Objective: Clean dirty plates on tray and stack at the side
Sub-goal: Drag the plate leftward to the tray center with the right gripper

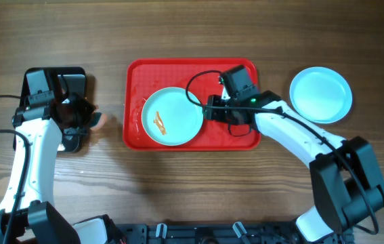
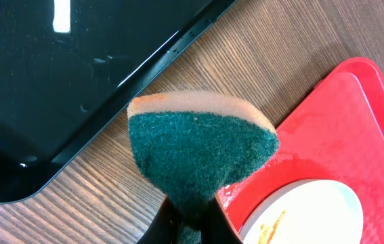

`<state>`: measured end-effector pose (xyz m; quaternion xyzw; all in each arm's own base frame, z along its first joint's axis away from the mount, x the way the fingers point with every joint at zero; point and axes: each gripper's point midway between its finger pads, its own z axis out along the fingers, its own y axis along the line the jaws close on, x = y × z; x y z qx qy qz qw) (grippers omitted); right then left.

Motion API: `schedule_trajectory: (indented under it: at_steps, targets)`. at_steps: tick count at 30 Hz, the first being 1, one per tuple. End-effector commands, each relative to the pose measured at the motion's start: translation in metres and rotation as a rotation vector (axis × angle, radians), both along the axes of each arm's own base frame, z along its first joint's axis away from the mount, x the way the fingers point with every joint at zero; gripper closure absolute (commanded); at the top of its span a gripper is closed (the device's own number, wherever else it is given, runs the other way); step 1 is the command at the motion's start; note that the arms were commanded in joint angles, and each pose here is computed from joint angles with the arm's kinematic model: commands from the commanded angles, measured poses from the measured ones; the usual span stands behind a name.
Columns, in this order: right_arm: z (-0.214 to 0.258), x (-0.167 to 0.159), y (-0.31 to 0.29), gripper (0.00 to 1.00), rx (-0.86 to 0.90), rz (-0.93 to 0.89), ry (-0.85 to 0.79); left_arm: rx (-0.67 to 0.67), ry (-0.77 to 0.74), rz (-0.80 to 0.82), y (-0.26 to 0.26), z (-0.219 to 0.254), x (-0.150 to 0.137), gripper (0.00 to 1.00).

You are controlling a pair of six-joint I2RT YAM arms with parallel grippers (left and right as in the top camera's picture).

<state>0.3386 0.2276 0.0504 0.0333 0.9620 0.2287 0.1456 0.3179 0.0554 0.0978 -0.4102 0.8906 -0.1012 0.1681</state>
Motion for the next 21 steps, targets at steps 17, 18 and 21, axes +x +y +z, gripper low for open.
schedule_trajectory:
  at_steps: [17,18,21]
  targets:
    - [-0.032,0.005,0.03,0.64,-0.036,0.057,-0.032,-0.007,0.004,-0.031,-0.004,-0.004,0.0,0.96]
    - [-0.028,0.004,0.035,0.65,-0.011,0.086,-0.036,-0.007,0.003,-0.03,-0.004,-0.004,0.0,0.96]
    - [-0.011,0.005,0.054,0.66,0.071,0.168,-0.056,-0.006,0.003,-0.031,-0.004,-0.004,0.0,0.96]
